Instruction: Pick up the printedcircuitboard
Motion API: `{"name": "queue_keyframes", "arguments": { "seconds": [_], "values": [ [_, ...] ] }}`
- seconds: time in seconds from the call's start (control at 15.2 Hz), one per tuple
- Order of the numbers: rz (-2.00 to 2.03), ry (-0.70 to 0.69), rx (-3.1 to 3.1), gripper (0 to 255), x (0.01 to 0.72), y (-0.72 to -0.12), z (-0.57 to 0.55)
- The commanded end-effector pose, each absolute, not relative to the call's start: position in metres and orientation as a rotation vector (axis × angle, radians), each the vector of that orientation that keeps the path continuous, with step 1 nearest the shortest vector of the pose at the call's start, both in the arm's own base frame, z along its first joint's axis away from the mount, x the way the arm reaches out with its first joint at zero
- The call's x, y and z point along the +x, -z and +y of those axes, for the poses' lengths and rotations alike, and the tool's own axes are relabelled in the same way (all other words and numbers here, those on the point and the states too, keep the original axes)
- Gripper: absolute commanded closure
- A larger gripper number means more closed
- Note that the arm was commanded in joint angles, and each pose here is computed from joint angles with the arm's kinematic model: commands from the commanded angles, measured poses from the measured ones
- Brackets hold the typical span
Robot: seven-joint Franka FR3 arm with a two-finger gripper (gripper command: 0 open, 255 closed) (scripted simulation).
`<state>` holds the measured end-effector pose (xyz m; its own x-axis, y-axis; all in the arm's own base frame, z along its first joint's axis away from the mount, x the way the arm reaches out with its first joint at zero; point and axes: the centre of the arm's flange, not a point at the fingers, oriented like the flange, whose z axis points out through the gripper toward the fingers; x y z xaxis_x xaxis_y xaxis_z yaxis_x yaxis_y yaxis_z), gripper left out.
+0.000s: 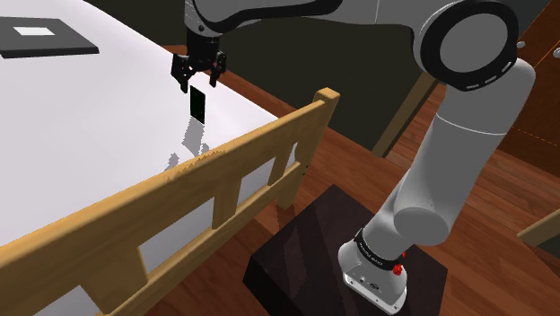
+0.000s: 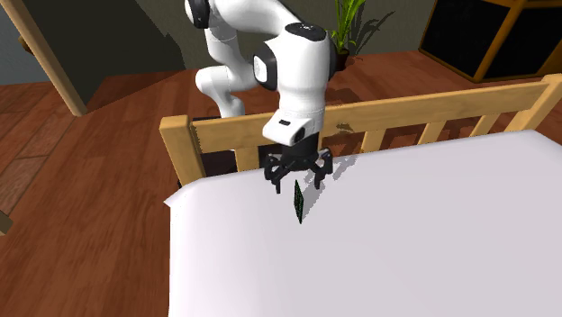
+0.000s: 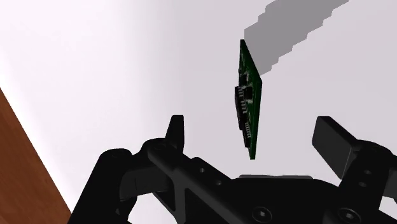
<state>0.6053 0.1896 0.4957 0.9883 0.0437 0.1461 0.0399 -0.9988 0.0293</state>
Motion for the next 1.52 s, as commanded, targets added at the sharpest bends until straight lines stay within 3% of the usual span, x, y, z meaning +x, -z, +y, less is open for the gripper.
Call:
{"name": "queue_keyframes", "arguments": {
  "seconds": [0.0, 0.46, 0.53, 1.45],
  "values": [
    [0.066, -0.233, 3.105, 0, 0.608, -0.486, 0.192],
    [0.066, -0.233, 3.105, 0, 0.608, -0.457, 0.192],
    [0.066, -0.233, 3.105, 255, 0.608, -0.457, 0.191],
    [0.066, -0.233, 3.105, 255, 0.608, -0.483, 0.192]
  ]
}}
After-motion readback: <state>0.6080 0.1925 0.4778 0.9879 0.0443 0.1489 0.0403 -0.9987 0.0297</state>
